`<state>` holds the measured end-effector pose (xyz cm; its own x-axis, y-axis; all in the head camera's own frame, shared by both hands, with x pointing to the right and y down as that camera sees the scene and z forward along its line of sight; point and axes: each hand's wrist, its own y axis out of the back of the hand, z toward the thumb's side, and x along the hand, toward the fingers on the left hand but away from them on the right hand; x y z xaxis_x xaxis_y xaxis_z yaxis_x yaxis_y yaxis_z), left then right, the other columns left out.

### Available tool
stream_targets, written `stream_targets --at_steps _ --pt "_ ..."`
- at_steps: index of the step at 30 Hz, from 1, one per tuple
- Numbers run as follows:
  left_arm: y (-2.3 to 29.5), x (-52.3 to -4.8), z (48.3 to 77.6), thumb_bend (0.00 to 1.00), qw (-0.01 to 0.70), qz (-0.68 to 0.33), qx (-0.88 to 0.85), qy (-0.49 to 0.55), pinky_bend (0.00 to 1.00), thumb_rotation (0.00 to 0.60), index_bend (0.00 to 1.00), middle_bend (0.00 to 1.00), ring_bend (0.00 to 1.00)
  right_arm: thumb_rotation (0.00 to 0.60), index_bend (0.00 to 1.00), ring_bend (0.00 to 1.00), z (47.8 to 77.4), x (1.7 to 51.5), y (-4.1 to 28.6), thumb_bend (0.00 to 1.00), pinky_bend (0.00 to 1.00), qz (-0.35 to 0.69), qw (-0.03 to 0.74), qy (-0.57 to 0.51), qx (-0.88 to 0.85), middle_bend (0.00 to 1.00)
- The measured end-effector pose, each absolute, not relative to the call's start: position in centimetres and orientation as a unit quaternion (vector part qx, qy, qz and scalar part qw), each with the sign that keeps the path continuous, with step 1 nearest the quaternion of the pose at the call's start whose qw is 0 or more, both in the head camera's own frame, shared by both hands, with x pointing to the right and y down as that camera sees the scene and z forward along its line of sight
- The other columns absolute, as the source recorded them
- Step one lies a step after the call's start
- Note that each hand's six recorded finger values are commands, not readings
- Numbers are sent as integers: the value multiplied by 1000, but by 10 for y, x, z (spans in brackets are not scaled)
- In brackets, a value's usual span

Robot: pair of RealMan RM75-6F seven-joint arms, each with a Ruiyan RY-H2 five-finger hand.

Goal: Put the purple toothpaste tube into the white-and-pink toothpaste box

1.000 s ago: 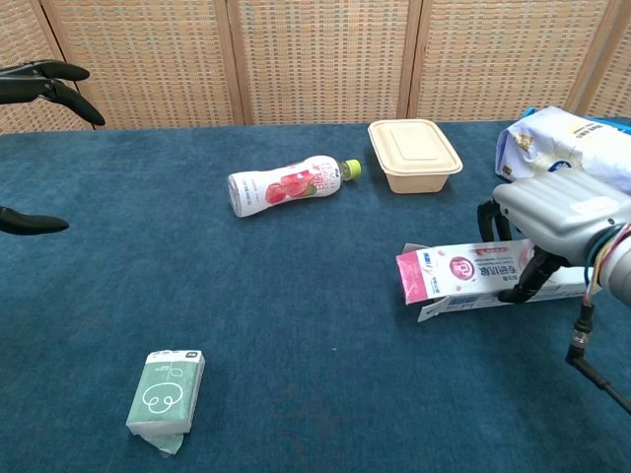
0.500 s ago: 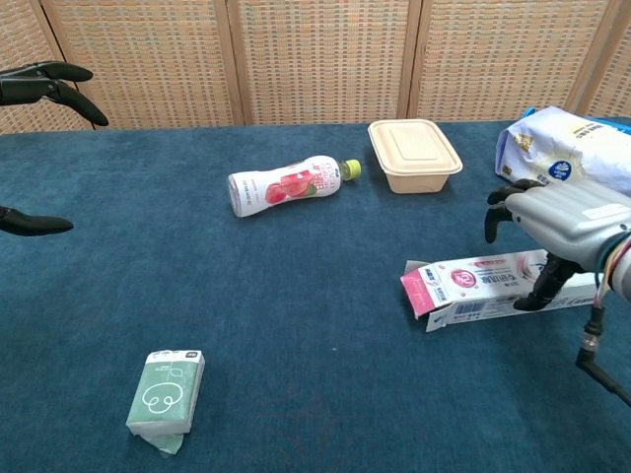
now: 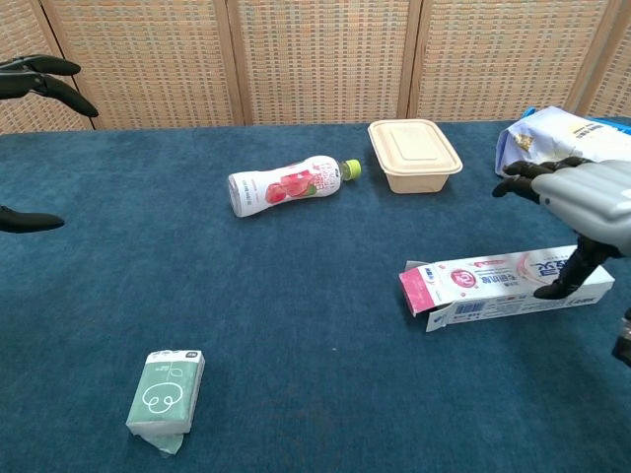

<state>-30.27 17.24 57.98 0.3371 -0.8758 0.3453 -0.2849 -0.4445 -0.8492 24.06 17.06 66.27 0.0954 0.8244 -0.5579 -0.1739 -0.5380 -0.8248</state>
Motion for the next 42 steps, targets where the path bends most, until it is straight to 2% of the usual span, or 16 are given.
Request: stream_targets --at_steps 6,13,20,30,42 --pt "189 -313 577 153 357 -432 -726 398 0 600 137 0 0 600 95 0 635 264 175 51 0 580 401 -310 -638 0" --pt "207 -324 579 155 364 -450 -714 394 0 600 96 0 0 600 17 0 609 298 195 48 0 527 393 -358 -664 0" --pt "223 -339 586 154 377 -475 -700 378 0 600 89 0 0 600 11 0 604 344 216 49 0 524 376 -386 -659 0" --pt "230 -374 593 153 369 -522 -676 366 0 600 74 0 0 600 14 0 588 397 225 48 0 530 428 -418 -601 0" --pt "233 -399 588 155 375 -524 -657 392 0 600 75 0 0 600 28 0 598 435 231 44 0 560 381 -428 -599 0"
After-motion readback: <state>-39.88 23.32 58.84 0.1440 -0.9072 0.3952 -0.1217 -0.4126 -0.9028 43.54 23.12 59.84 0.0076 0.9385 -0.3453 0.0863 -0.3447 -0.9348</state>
